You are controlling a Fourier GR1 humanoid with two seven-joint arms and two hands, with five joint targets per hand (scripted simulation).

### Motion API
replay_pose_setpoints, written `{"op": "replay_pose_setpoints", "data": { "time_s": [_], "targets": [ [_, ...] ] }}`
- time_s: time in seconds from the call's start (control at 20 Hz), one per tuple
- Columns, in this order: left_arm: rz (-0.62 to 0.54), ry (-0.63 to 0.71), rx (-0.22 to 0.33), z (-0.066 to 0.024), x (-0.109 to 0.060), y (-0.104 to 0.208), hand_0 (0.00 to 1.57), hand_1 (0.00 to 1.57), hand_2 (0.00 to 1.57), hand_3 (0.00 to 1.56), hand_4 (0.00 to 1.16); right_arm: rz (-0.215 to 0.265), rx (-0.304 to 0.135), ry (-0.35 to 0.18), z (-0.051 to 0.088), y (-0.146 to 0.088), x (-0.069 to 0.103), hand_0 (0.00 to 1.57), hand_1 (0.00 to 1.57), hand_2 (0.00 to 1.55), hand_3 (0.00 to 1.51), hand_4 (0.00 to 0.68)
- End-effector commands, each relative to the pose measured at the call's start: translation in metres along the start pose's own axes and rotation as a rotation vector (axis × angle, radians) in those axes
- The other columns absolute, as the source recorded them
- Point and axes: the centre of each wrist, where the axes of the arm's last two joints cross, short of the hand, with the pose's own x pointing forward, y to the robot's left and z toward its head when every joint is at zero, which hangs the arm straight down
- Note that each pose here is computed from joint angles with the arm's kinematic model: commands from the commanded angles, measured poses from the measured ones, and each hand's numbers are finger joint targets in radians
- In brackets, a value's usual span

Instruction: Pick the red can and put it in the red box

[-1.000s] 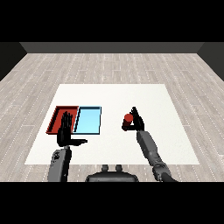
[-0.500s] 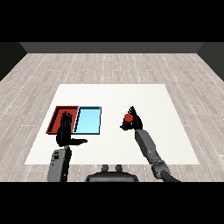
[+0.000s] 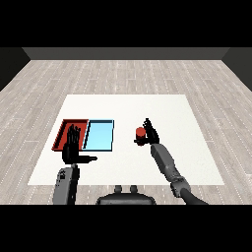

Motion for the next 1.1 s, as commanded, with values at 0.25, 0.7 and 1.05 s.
{"op": "replay_pose_setpoints", "data": {
  "time_s": [0.25, 0.7, 1.05],
  "targets": [
    [-0.005, 0.018, -0.010, 0.0097, 0.001, 0.011, 0.00, 0.00, 0.00, 0.00, 0.00, 0.016, -0.024, 0.050, -0.002, 0.021, -0.013, 0.00, 0.00, 0.00, 0.00, 0.000],
    [0.002, -0.005, 0.008, -0.0018, -0.006, 0.007, 0.00, 0.00, 0.00, 0.00, 0.00, 0.223, -0.124, 0.070, -0.015, 0.021, -0.009, 1.54, 1.54, 1.47, 1.42, 0.575],
    [0.003, 0.003, -0.017, -0.0189, 0.003, 0.010, 0.00, 0.00, 0.00, 0.00, 0.00, 0.252, -0.105, 0.105, -0.006, 0.024, -0.008, 1.53, 1.53, 1.47, 1.41, 0.546]
  ]
}}
